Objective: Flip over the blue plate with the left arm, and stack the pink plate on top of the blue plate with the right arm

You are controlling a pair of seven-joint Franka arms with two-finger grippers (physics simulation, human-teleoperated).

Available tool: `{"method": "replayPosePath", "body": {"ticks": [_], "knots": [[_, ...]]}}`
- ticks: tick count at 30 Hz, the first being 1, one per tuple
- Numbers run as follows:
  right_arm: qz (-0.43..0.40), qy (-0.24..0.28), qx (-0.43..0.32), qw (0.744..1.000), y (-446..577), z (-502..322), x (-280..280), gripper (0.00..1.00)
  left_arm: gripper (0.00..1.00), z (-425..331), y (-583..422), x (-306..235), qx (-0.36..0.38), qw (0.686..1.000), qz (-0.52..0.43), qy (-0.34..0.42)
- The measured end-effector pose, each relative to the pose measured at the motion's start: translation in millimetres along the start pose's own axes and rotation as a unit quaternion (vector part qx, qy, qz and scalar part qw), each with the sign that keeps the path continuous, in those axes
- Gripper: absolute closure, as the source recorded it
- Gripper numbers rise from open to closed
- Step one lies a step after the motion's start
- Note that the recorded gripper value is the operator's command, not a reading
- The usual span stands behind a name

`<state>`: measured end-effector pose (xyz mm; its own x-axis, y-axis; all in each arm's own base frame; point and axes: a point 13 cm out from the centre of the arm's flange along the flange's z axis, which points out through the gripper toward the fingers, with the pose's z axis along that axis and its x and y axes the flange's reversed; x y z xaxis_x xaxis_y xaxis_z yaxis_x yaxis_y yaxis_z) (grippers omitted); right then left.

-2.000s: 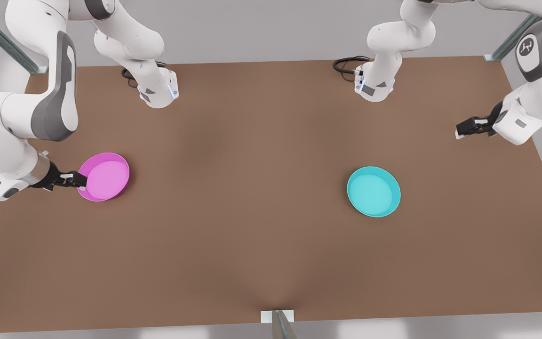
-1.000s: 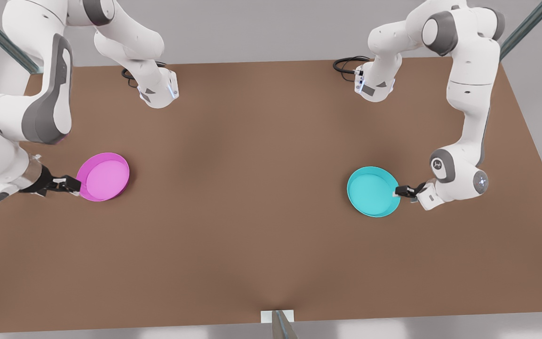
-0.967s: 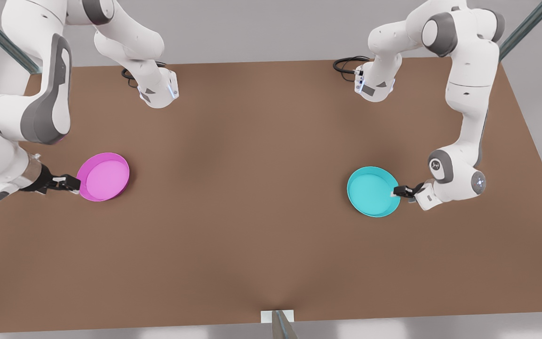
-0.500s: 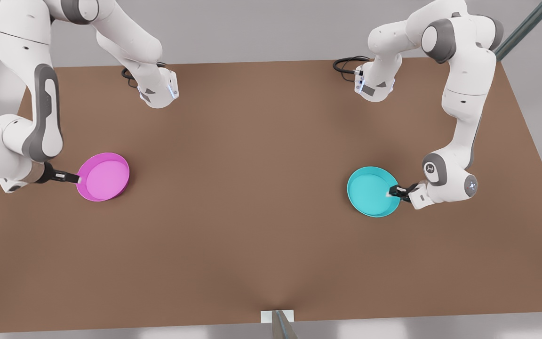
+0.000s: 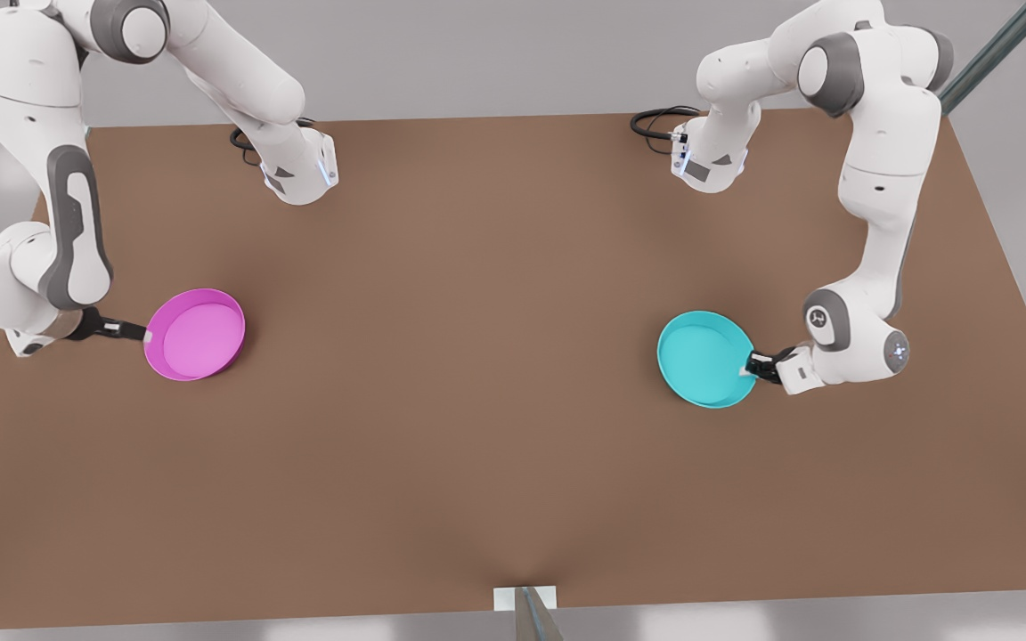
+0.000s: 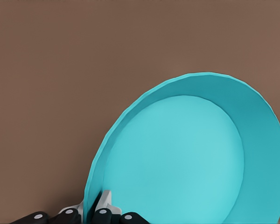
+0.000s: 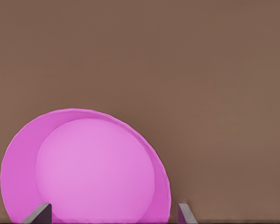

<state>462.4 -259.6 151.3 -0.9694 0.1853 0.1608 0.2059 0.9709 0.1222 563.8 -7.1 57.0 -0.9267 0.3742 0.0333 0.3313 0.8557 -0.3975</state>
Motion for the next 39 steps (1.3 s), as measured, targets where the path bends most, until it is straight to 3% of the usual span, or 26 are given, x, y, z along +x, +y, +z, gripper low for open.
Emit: {"method": "replayPosePath", "body": {"ticks": [4, 8, 13, 16, 21, 25, 29, 33, 39], "knots": [[-0.006, -0.011, -0.010, 1.000, -8, 0, 3, 0.00, 0.79, -29, -4, -13, -0.014, 1.000, 0.010, -0.016], [-0.016, -0.013, -0.014, 1.000, -15, 4, 4, 0.00, 0.79, -76, -29, -68, -0.055, 0.997, 0.059, -0.021], [-0.025, -0.004, -0.019, 0.999, -18, 30, 20, 0.00, 0.79, -169, -106, -137, -0.200, 0.963, 0.173, 0.046], [-0.033, -0.011, -0.015, 0.999, -21, 41, 17, 0.00, 0.79, -177, -179, -142, -0.343, 0.893, 0.243, 0.162], [-0.037, -0.027, -0.007, 0.999, -37, 52, 13, 0.00, 0.79, -195, -273, -132, -0.607, 0.687, 0.256, 0.307], [-0.036, -0.028, -0.007, 0.999, -48, 71, 17, 0.00, 0.79, -189, -352, -129, -0.750, 0.533, 0.213, 0.328], [-0.034, -0.033, -0.010, 0.999, -53, 81, 19, 0.00, 0.79, -147, -430, -117, -0.841, 0.409, 0.182, 0.303], [-0.022, -0.040, -0.022, 0.999, -49, 87, 22, 0.00, 0.79, -99, -476, -104, -0.880, 0.363, 0.154, 0.266], [-0.011, -0.051, -0.034, 0.998, -46, 88, 20, 0.00, 0.79, -42, -488, -93, -0.898, 0.358, 0.119, 0.228]]}}
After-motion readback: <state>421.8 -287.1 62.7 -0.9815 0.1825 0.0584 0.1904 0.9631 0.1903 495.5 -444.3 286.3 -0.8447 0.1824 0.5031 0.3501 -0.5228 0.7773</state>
